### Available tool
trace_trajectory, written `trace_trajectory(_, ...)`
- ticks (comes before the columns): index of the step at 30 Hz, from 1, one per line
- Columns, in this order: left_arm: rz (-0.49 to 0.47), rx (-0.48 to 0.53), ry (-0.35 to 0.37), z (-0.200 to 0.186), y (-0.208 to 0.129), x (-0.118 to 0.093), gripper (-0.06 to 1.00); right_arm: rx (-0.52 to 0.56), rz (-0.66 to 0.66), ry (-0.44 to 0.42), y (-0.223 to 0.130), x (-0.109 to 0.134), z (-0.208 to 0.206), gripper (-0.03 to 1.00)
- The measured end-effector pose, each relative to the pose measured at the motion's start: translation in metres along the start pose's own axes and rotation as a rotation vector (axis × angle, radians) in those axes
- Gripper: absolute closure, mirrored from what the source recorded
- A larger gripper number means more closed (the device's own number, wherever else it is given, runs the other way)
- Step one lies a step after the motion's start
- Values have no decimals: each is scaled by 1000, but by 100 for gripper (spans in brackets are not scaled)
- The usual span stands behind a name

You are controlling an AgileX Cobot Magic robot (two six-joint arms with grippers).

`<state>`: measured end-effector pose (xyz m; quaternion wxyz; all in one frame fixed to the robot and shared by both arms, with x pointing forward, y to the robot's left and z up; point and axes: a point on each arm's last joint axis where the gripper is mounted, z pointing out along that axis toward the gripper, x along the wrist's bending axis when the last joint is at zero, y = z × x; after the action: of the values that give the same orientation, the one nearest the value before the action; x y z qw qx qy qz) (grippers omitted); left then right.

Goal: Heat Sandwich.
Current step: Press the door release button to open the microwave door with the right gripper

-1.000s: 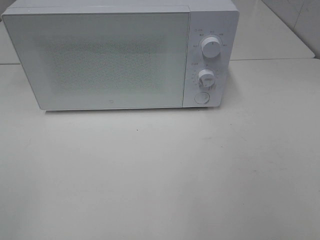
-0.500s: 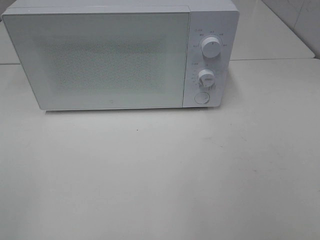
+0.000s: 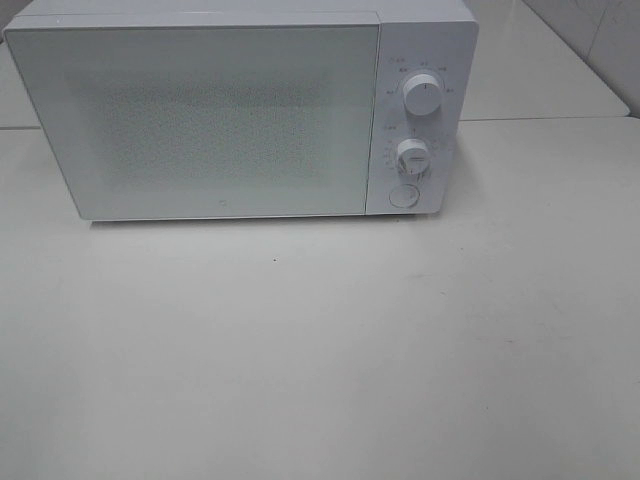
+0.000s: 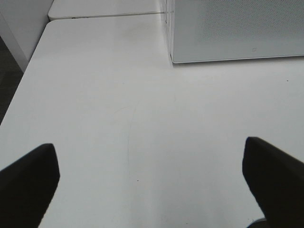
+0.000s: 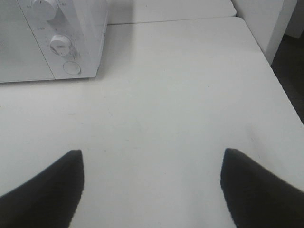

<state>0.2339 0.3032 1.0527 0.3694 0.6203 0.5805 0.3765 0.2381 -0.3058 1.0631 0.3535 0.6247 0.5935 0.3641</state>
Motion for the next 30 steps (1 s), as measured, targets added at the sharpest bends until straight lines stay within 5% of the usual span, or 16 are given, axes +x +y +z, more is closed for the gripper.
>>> trace_trajectory(17, 0, 0, 0, 0, 0, 0, -5, -73, -22, 29, 55, 11, 57, 20)
trace_trajectory(30, 0, 0, 0, 0, 0, 0, -5, -139, -37, 69, 89, 24, 139, 20)
